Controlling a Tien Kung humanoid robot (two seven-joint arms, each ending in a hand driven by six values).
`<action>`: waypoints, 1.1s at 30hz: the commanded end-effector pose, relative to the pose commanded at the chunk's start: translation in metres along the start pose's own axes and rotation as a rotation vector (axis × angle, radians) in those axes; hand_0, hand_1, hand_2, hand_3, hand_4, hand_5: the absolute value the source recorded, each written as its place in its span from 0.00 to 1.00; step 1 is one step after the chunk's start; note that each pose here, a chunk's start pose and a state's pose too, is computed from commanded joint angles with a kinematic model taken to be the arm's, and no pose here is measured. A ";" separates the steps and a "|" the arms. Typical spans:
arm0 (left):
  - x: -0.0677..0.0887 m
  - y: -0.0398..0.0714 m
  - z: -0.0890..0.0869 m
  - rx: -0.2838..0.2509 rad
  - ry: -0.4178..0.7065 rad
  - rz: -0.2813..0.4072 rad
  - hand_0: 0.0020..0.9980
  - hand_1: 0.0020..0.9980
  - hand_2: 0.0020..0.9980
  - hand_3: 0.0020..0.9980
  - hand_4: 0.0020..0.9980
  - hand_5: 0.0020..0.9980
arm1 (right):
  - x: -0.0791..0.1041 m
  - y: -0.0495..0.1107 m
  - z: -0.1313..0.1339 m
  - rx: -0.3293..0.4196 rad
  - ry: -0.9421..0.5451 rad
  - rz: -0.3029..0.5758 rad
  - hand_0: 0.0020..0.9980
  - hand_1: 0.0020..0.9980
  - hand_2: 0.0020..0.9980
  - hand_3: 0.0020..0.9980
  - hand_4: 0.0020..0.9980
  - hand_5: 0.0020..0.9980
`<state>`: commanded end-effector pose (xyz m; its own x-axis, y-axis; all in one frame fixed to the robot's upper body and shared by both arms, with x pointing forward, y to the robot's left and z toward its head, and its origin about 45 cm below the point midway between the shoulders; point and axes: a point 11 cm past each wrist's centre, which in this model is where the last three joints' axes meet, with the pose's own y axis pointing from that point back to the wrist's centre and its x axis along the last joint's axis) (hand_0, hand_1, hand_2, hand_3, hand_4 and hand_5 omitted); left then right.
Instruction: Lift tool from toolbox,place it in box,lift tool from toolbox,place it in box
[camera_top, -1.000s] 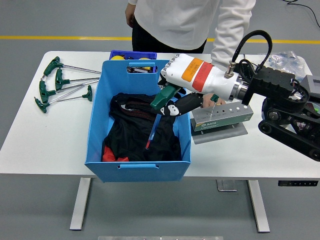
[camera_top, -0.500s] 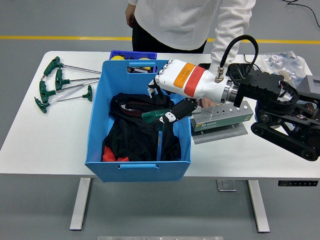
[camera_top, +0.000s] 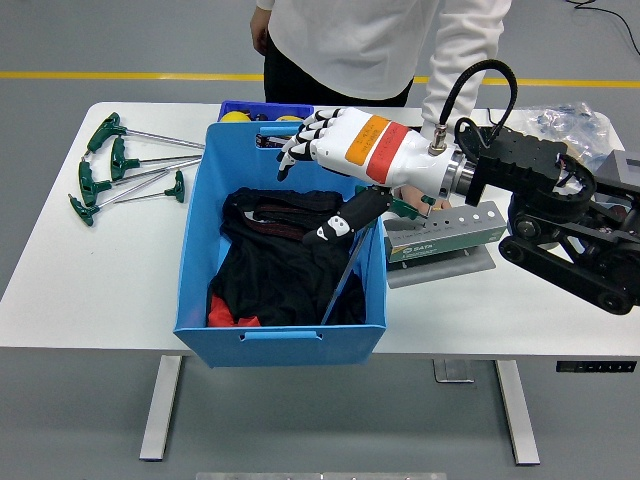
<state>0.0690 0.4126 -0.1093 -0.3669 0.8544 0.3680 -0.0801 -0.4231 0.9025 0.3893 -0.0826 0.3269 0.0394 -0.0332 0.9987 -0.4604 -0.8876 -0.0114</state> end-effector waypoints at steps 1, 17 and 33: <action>0.000 0.000 0.000 0.000 0.000 0.000 0.75 0.72 0.79 0.77 0.73 0.61 | 0.001 0.000 0.003 -0.009 0.003 -0.001 0.81 0.71 0.76 0.68 1.00 0.67; 0.000 0.000 0.001 0.000 0.001 0.000 0.75 0.72 0.79 0.77 0.73 0.61 | -0.008 0.034 0.080 -0.255 0.075 -0.102 0.80 0.69 0.74 0.60 1.00 0.67; -0.002 0.000 0.000 0.001 0.006 -0.002 0.75 0.72 0.79 0.77 0.73 0.61 | -0.014 0.043 0.089 -0.285 0.057 -0.121 0.80 0.68 0.73 0.58 1.00 0.69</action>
<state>0.0701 0.4106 -0.1097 -0.3719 0.8536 0.3648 -0.0801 -0.4210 0.9035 0.4473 -0.1614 0.3078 0.0630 0.0974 0.9932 -0.6855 -0.7191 0.1140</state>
